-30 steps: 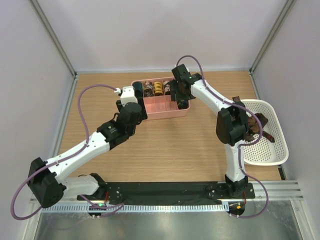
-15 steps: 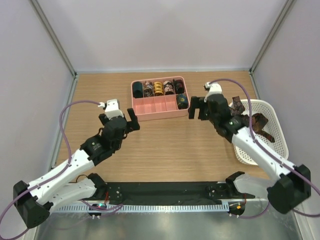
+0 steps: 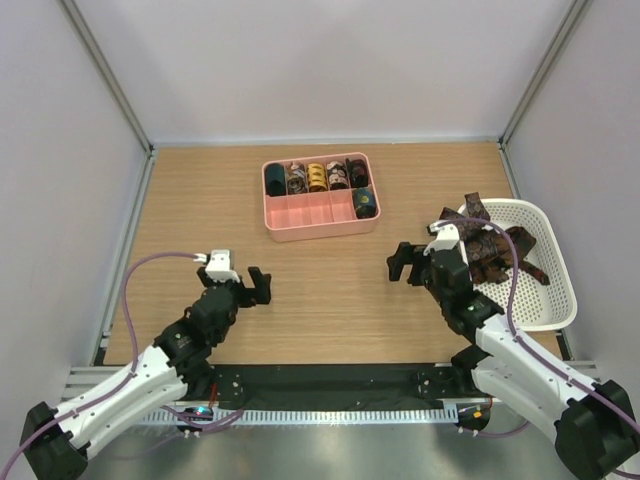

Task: Roll the ties
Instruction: Place the rolled tie into the container

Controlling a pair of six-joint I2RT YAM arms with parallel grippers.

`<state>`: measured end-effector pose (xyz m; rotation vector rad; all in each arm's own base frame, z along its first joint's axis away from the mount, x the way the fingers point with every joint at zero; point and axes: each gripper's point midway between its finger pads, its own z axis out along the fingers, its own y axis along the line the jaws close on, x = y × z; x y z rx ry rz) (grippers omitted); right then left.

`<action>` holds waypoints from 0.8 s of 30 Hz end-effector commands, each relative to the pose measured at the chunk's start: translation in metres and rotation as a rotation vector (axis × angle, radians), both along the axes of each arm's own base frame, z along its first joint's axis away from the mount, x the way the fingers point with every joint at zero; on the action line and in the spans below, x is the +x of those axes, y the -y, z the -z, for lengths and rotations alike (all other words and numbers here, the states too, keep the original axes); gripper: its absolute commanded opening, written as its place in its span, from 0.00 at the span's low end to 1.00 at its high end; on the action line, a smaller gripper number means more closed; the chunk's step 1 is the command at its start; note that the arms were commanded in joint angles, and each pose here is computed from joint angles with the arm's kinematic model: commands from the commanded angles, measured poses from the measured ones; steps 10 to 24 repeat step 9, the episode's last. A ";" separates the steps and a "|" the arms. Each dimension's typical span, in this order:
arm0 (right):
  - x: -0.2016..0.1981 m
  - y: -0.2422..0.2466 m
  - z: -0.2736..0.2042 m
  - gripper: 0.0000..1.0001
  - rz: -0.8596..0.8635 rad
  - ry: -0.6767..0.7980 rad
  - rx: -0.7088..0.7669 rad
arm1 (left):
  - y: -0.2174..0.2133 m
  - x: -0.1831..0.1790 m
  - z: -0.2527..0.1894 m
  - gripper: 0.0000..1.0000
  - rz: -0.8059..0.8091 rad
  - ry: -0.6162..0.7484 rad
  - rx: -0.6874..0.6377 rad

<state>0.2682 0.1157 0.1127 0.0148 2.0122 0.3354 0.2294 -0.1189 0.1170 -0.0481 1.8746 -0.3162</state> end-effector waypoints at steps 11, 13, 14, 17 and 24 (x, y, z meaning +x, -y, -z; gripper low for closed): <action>0.014 -0.006 -0.027 1.00 0.019 0.126 0.089 | 0.021 0.014 -0.016 1.00 0.048 0.033 -0.005; 0.014 -0.006 -0.027 1.00 0.019 0.126 0.089 | 0.021 0.014 -0.016 1.00 0.048 0.033 -0.005; 0.014 -0.006 -0.027 1.00 0.019 0.126 0.089 | 0.021 0.014 -0.016 1.00 0.048 0.033 -0.005; 0.014 -0.006 -0.027 1.00 0.019 0.126 0.089 | 0.021 0.014 -0.016 1.00 0.048 0.033 -0.005; 0.014 -0.006 -0.027 1.00 0.019 0.126 0.089 | 0.021 0.014 -0.016 1.00 0.048 0.033 -0.005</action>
